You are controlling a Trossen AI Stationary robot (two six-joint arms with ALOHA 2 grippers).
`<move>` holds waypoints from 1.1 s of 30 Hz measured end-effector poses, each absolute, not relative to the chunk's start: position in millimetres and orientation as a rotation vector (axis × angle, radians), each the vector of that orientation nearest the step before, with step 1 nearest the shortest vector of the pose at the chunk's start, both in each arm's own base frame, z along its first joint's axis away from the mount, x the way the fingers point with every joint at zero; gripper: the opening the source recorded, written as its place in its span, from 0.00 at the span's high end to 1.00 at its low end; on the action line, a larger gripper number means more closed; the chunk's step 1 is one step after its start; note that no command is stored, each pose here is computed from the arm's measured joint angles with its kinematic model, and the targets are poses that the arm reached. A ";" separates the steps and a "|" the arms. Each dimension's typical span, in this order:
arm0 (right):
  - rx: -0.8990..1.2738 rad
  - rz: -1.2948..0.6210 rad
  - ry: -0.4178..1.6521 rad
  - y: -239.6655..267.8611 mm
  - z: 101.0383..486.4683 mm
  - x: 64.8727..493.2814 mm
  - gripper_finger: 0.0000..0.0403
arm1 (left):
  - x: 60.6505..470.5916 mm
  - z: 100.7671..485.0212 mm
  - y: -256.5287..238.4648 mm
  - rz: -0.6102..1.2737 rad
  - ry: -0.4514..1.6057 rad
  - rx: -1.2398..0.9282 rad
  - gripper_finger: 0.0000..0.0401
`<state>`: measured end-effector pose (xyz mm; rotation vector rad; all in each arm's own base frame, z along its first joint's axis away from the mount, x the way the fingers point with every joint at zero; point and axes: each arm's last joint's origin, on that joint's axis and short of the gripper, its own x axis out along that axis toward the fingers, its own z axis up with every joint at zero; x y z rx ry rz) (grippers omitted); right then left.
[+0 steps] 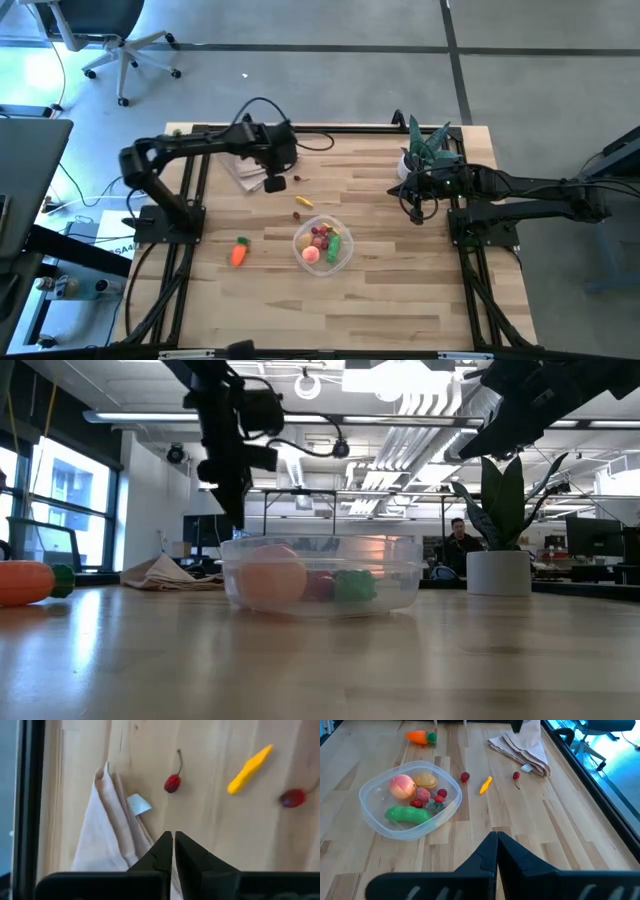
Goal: Pick and placing Produce into tupperware
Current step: Put the red cherry into the transparent bin
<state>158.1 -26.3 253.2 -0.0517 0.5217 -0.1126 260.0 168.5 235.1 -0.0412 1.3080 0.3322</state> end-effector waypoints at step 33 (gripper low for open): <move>-0.052 -0.112 0.521 -26.2 253.2 158.1 1.00 | 286.4 196.5 184.2 0.225 1.323 0.020 0.61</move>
